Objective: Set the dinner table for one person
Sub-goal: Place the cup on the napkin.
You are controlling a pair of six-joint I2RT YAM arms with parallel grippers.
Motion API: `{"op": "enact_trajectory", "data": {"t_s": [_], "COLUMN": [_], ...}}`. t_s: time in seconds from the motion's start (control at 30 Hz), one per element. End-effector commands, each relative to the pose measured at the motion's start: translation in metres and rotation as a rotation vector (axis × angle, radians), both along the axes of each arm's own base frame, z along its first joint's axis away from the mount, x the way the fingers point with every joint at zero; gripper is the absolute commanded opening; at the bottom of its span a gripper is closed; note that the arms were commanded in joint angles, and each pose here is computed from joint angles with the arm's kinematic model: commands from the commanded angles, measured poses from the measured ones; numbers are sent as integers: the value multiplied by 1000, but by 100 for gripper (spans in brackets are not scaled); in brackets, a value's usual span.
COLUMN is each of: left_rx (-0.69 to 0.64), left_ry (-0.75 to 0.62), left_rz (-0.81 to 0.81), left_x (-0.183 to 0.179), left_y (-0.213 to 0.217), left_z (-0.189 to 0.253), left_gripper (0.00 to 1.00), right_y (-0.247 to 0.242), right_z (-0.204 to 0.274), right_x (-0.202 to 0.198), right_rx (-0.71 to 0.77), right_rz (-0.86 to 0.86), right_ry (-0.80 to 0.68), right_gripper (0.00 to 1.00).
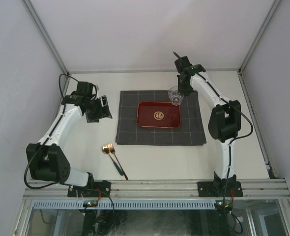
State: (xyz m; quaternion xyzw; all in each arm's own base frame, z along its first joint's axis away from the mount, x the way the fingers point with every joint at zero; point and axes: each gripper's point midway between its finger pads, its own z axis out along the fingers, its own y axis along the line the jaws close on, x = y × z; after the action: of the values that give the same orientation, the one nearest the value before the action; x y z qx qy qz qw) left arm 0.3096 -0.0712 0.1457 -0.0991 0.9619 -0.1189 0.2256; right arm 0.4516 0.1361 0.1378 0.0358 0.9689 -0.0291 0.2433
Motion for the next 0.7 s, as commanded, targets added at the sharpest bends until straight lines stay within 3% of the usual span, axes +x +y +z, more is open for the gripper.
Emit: {"op": "enact_trajectory", "data": {"t_s": [0.0,0.67], "left_rx": [-7,-26], "left_ry": [-46,-23], "left_rz": [1,21], "left_x": [14,27], "left_y": [1,-2], "left_z": [15,14], "left_gripper": [74,71], "right_y": [-14,-57], "right_z": [21,1], "right_x": [28,43], "right_rx": [45,55], "right_rz": [-26,-99], "right_ry": [-82,-54], "right_gripper": [0,0]}}
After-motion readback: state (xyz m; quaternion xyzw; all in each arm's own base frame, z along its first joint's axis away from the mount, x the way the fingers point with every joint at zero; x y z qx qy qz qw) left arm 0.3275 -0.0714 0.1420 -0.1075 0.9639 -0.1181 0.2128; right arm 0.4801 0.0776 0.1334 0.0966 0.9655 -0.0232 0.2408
